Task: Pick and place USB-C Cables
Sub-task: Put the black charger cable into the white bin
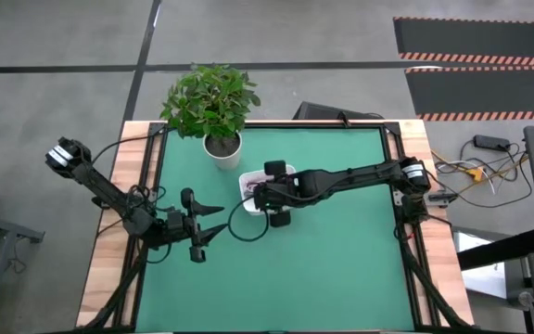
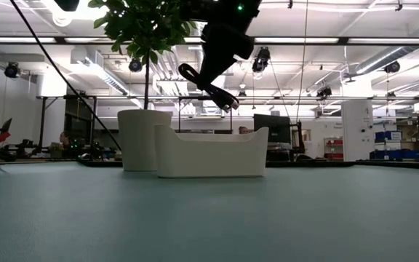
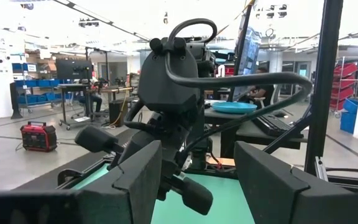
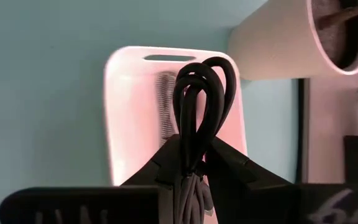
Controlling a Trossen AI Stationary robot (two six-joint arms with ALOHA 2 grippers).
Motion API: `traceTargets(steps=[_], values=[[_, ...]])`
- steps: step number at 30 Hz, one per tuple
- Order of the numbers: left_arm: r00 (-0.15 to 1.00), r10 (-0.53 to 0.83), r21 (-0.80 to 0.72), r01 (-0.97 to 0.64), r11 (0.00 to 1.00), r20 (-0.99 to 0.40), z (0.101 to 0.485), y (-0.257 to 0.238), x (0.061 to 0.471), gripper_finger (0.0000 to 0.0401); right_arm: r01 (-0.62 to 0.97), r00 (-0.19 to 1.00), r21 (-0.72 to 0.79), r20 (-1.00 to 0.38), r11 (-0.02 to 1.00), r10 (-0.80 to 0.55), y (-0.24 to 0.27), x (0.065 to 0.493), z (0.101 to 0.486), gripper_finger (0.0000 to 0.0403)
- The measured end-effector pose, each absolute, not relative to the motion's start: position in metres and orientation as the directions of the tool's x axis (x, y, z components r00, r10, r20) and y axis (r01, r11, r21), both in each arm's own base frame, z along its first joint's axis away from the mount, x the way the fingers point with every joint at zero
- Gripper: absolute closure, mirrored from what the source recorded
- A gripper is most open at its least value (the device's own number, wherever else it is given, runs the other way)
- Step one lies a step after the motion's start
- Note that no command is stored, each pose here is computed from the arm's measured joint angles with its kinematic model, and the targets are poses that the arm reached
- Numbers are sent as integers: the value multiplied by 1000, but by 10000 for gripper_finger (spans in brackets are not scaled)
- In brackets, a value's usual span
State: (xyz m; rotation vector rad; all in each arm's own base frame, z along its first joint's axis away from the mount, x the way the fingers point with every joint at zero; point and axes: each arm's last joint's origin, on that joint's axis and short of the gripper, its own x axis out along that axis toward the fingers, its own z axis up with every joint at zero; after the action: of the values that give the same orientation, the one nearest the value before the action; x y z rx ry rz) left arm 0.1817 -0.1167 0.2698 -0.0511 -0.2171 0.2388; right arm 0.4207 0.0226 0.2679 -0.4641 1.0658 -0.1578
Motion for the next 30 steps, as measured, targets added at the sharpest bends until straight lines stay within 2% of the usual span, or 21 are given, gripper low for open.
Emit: traceTargets(steps=[30], values=[[948, 240, -75, -229, 970, 207, 270, -117, 182, 214, -100, 446, -410, -833, 907, -328, 19, 417, 250, 355]])
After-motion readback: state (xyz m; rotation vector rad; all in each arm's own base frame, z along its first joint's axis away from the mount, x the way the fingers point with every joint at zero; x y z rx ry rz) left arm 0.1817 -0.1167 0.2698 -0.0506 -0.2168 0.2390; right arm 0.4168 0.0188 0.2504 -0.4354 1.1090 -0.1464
